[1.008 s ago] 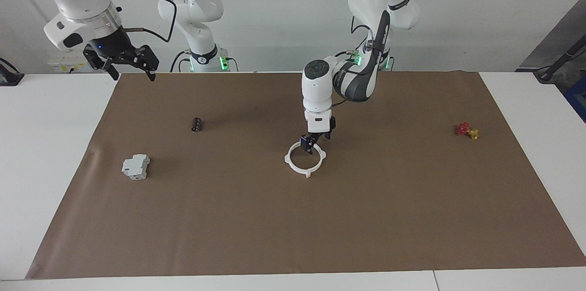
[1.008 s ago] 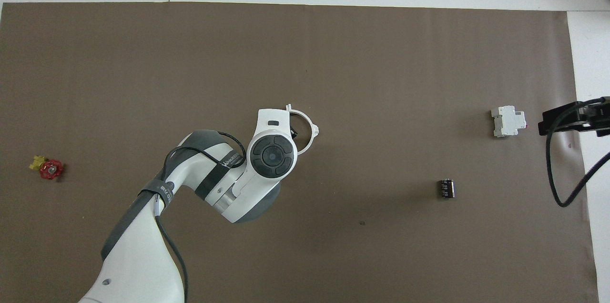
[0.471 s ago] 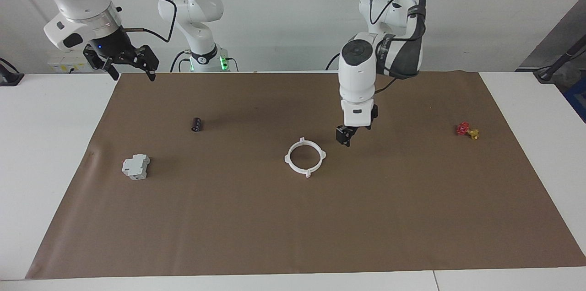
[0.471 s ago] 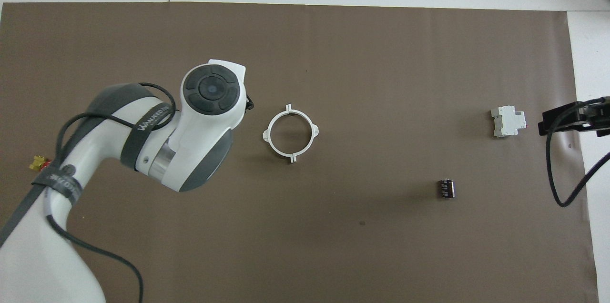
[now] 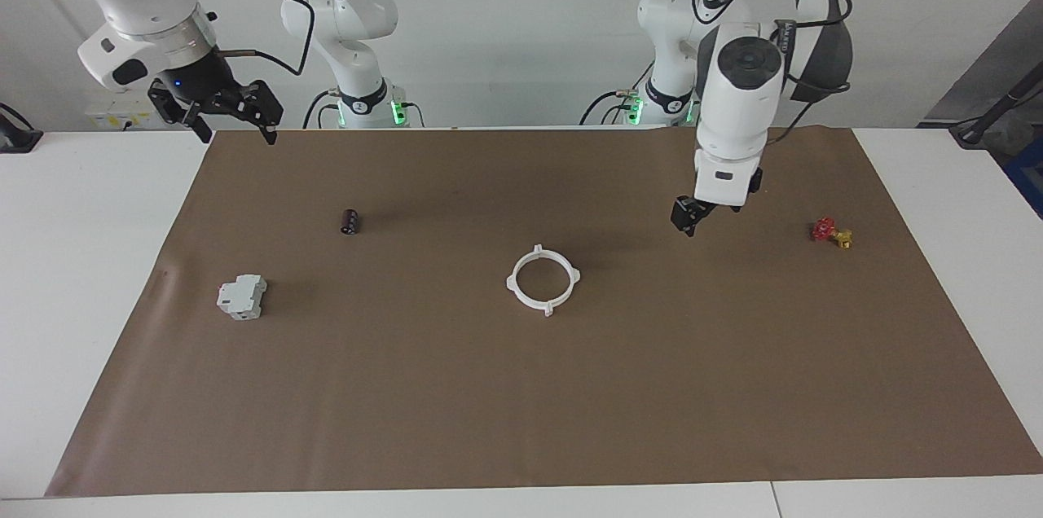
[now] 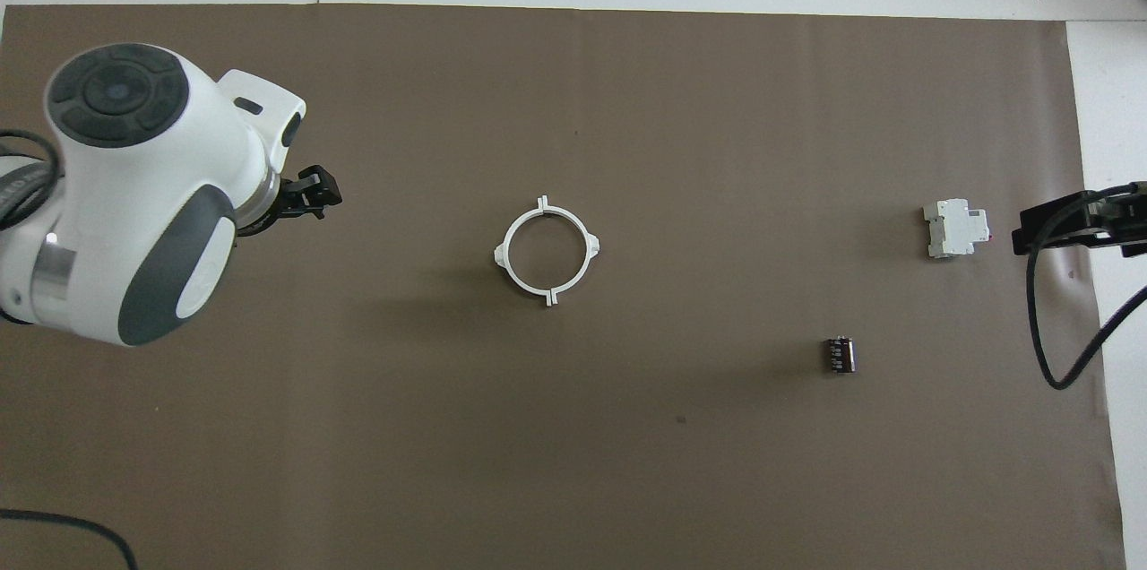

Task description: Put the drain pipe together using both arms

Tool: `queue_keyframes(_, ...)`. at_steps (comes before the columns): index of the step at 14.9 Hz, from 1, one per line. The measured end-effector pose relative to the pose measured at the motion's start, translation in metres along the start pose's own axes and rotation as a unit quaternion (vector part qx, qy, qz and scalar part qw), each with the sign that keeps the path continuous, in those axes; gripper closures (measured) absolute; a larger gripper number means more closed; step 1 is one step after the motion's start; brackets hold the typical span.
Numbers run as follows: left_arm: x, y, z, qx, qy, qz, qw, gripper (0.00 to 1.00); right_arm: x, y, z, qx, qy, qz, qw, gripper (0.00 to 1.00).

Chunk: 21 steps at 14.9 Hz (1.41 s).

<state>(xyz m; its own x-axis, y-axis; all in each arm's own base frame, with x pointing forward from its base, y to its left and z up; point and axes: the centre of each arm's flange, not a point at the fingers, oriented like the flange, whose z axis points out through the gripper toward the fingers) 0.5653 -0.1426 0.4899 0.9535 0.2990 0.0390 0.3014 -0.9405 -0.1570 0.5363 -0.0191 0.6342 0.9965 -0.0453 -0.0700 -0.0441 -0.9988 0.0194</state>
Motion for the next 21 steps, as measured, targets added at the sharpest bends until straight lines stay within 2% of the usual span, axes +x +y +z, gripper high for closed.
queue_keyframes(4, 0.024, -0.098, -0.021, -0.027, -0.023, 0.074, 0.997, 0.0, 0.0, 0.0, 0.0, 0.0, 0.0, 0.0, 1.0, 0.0)
queue_keyframes(7, 0.032, -0.146, -0.025, -0.038, -0.029, 0.155, 0.987, 0.0, 0.0, 0.0, 0.0, 0.0, 0.0, 0.0, 1.0, 0.0)
queue_keyframes(9, 0.034, -0.154, -0.023, -0.054, -0.032, 0.159, 0.985, 0.0, 0.0, 0.0, 0.0, 0.0, 0.0, 0.0, 1.0, 0.0)
queue_keyframes(12, 0.033, -0.154, -0.031, -0.061, -0.037, 0.158, 0.985, 0.0, 0.0, 0.0, 0.0, 0.0, 0.0, 0.0, 1.0, 0.0)
queue_keyframes(17, 0.028, -0.154, -0.094, -0.064, -0.024, 0.165, 0.984, 0.0, 0.0, 0.0, 0.0, 0.0, 0.0, 0.0, 1.0, 0.0)
queue_keyframes(21, 0.028, -0.154, -0.083, -0.063, -0.03, 0.165, 0.984, 0.0, 0.0, 0.0, 0.0, 0.0, 0.0, 0.0, 1.0, 0.0)
